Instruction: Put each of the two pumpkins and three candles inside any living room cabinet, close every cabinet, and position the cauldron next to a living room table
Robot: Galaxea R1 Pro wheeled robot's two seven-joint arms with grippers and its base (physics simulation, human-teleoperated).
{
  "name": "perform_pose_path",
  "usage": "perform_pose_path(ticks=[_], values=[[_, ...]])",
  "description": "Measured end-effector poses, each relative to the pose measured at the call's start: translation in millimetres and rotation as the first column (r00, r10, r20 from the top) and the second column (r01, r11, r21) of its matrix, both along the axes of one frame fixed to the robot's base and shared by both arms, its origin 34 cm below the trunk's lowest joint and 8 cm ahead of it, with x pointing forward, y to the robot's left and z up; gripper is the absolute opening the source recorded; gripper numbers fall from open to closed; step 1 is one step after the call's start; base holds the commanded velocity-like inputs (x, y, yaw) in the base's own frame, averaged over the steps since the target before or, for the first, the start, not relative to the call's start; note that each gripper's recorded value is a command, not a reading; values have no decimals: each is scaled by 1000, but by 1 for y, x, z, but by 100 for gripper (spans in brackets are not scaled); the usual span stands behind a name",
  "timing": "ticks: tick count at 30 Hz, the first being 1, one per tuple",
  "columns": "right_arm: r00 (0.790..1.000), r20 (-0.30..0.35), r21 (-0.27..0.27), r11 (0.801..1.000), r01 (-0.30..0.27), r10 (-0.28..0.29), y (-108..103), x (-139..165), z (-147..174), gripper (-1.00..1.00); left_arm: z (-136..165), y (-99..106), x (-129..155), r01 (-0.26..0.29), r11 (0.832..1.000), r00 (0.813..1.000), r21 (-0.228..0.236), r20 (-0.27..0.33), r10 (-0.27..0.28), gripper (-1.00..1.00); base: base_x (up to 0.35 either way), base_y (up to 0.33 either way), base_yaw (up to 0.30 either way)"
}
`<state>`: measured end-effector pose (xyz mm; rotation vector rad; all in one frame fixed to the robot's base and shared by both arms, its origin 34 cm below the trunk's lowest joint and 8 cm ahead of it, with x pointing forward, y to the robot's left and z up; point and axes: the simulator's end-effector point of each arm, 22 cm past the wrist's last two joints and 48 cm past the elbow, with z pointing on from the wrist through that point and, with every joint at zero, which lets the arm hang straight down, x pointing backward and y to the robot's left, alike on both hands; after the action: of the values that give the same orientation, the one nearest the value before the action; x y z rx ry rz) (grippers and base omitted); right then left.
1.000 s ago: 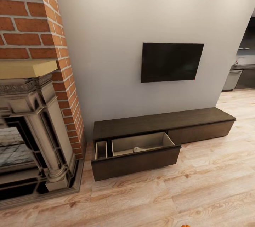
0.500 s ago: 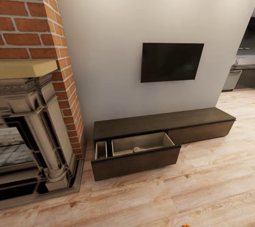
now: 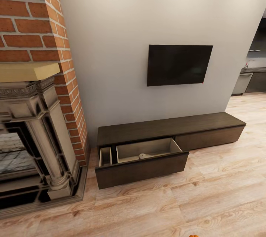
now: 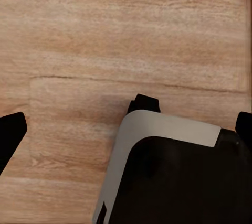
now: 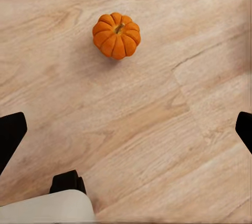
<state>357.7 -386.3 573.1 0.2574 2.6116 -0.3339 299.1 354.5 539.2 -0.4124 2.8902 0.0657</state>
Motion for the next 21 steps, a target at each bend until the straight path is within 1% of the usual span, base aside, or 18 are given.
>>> perform_pose_path(ticks=[7, 12, 16, 21], values=[[1000, -9, -6, 1000, 21, -21, -5, -3, 0, 100, 1, -4, 4, -3, 1000, 1000, -11, 17, 3, 100, 0, 0, 0], [999, 27, -14, 1000, 21, -21, -7, 3, 4, 100, 2, -5, 10, -6, 1000, 999, -9, 45, 6, 100, 0, 0, 0], [998, 58, -18, 1000, 21, -20, -7, 9, 7, 100, 4, -6, 18, -8, 1000, 997, -4, 81, 9, 100, 0, 0, 0], [997, 69, -20, 1000, 21, -20, -7, 11, 8, 100, 6, -5, 24, -11, 1000, 994, 6, 112, 10, 100, 0, 0, 0]])
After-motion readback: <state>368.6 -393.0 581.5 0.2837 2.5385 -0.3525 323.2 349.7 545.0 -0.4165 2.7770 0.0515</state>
